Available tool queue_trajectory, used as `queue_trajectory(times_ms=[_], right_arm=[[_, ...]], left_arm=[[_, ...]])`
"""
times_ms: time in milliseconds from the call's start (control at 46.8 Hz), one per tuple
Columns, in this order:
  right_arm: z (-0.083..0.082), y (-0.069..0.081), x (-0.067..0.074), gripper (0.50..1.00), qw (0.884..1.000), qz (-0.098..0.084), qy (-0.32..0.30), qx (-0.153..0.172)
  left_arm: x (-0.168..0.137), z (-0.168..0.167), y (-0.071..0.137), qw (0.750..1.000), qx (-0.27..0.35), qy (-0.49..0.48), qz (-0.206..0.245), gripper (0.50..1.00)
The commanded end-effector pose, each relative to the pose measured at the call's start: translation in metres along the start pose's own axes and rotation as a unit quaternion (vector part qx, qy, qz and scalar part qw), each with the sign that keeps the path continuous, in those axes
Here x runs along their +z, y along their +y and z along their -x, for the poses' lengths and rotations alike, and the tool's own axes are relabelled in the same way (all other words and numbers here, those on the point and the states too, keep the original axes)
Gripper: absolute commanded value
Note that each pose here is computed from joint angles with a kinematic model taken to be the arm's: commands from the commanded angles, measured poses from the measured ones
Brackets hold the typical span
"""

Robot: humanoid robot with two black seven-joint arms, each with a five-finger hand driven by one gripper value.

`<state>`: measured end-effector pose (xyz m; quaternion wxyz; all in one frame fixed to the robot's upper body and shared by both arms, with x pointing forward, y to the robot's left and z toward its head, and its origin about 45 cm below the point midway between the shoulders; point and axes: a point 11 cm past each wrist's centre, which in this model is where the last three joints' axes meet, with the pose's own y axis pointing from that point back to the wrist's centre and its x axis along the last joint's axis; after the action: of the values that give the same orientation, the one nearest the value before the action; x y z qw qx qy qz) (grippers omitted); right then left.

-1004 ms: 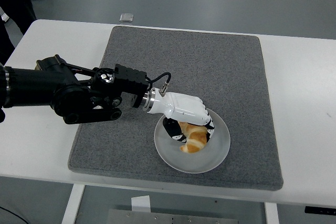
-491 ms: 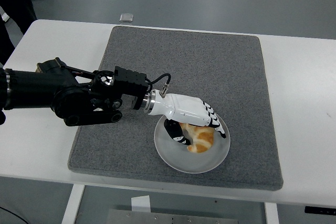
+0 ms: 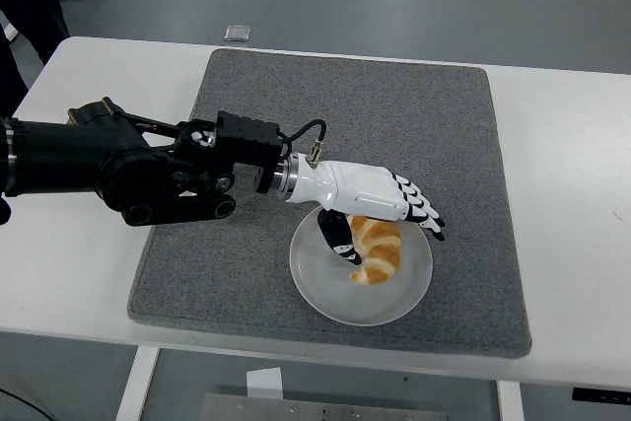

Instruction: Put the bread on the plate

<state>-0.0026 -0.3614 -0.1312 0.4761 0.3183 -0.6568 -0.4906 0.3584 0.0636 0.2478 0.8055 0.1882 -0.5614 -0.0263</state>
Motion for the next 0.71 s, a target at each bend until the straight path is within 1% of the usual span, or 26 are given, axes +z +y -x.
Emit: queue_trajectory(times_ms=[0, 192, 342, 556, 598, 684], right_arm=[[0.000, 0.000, 0.000, 0.952, 1.000, 0.000, 0.000, 0.000], [0.000, 0.000, 0.001, 0.952, 1.000, 0.000, 0.000, 0.000], [0.000, 0.000, 0.001, 0.952, 1.000, 0.001, 0.000, 0.000], [0.000, 0.000, 0.001, 0.952, 1.000, 0.001, 0.000, 0.000], [0.000, 0.000, 0.000, 0.954, 1.000, 0.000, -0.001, 0.000], [0.000, 0.000, 0.000, 0.952, 1.000, 0.000, -0.001, 0.000]], left_arm=[[0.005, -0.010, -0.001, 1.000, 0.013, 0.001, 0.009, 0.994], [0.008, -0.048, 0.000, 0.996, 0.082, 0.036, 0.012, 0.996], [0.005, -0.076, 0.003, 0.983, 0.149, 0.103, 0.009, 0.994], [-0.010, -0.100, 0.014, 0.947, 0.239, 0.217, -0.006, 0.994], [-0.015, -0.105, 0.019, 0.936, 0.258, 0.238, -0.012, 0.994], [-0.030, -0.111, 0.027, 0.907, 0.302, 0.292, -0.024, 0.994]])
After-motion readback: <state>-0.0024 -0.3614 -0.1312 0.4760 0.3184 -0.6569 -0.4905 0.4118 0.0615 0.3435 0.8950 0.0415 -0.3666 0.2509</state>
